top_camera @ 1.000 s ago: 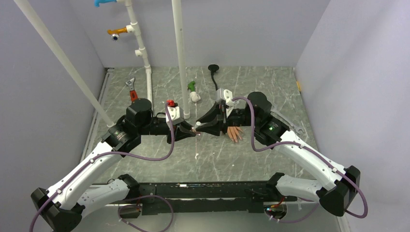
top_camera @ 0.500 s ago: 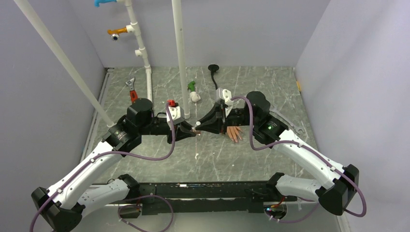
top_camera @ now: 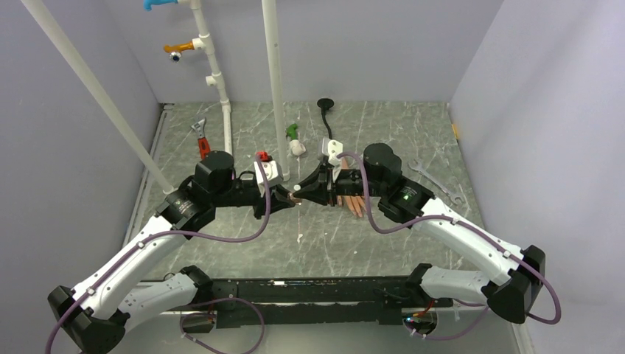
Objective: Paint the nails
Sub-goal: Screw the nail polish bottle.
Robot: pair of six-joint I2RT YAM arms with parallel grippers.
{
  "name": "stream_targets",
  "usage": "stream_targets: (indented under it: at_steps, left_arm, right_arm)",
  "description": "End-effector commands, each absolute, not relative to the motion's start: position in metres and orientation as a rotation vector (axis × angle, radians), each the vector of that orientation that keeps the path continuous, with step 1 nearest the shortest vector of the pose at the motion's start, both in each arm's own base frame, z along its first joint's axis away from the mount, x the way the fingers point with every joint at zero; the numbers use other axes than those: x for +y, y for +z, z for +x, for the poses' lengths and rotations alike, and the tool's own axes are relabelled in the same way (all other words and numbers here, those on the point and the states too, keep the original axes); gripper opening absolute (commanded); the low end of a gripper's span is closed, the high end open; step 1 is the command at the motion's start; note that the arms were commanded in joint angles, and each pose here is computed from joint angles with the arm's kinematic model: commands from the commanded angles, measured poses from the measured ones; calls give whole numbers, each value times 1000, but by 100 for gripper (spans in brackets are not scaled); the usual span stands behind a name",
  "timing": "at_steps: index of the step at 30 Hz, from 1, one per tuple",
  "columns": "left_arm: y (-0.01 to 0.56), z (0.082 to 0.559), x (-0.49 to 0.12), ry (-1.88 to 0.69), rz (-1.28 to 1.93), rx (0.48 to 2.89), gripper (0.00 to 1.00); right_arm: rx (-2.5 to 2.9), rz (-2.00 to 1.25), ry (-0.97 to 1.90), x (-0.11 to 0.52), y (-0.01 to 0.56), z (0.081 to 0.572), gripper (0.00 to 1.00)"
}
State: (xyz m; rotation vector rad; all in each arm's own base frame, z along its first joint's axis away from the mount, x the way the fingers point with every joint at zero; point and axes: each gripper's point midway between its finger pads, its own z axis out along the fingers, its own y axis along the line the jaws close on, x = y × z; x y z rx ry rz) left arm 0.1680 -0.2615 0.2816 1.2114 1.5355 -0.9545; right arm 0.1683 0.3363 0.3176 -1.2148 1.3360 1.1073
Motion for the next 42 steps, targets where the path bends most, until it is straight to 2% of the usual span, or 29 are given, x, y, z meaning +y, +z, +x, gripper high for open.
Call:
stream_targets:
  at_steps: [1, 11, 22, 24, 29, 33, 36, 42]
  left_arm:
    - [318, 181, -262, -892, 1140, 1413, 0]
    - [320, 190, -256, -832, 1080, 1432, 0]
    - [323, 194, -252, -801, 1048, 1434, 0]
    - [324, 195, -251, -792, 1041, 1435, 0]
    - [324, 196, -249, -777, 1038, 1435, 0]
    - [324, 196, -248, -769, 1046, 1433, 0]
    - [323, 195, -249, -778, 1053, 1434, 0]
    - [323, 179, -256, -856, 1129, 1387, 0]
  right_arm:
    - [1354, -1175, 1095, 343, 327, 166, 3]
    - [1461, -935, 1093, 354, 337, 177, 0]
    - [1552, -895, 998, 366, 341, 176, 1]
    - [1548, -901, 993, 366, 344, 175, 7]
    - [1526, -931, 968, 364, 352, 174, 51]
    - [1488, -932, 920, 355, 362, 176, 73]
    - [1419, -991, 890, 348, 370, 171, 80]
    - [1278, -1174, 851, 331, 372, 147, 80]
